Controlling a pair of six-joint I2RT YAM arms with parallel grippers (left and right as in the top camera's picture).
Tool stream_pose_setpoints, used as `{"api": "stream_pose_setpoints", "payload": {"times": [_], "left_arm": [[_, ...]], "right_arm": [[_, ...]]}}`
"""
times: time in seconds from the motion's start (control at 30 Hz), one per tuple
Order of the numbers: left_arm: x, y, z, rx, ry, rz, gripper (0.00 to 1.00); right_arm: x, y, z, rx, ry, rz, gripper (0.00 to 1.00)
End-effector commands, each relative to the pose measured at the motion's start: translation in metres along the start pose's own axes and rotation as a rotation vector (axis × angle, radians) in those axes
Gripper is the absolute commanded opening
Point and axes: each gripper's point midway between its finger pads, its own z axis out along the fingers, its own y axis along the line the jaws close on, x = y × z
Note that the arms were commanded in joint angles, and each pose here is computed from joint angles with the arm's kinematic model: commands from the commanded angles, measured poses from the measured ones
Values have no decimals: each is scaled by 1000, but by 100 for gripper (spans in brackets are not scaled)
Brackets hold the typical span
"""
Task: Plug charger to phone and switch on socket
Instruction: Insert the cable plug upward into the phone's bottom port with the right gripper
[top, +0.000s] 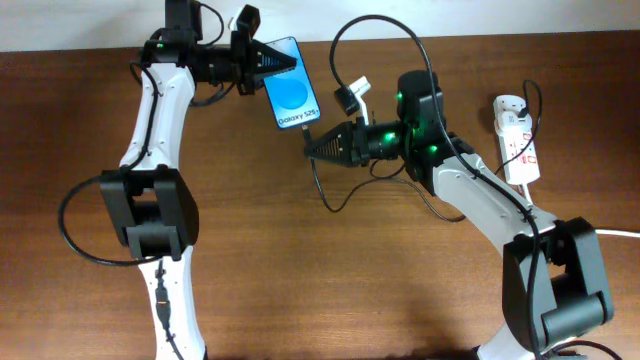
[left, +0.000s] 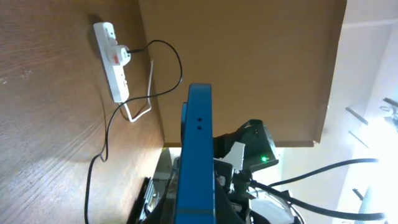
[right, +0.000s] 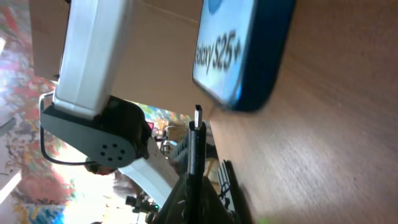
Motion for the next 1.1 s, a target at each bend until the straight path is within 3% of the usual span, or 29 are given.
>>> {"api": "stream_pose_setpoints", "payload": {"times": [0.0, 0.33, 0.73, 1.07], "left_arm": [[7, -19, 12, 44, 43, 44, 0], [6, -19, 10, 43, 38, 43, 0], [0, -20, 2, 40, 25, -52, 0], [3, -22, 14, 43, 48, -21, 0]], "right_arm": [[0, 3, 2, -9, 8, 18, 4], [8, 10, 0, -50, 60, 68, 4], [-3, 3, -10, -23, 8, 78, 4], [-8, 1, -13, -9, -17, 72, 4]]}}
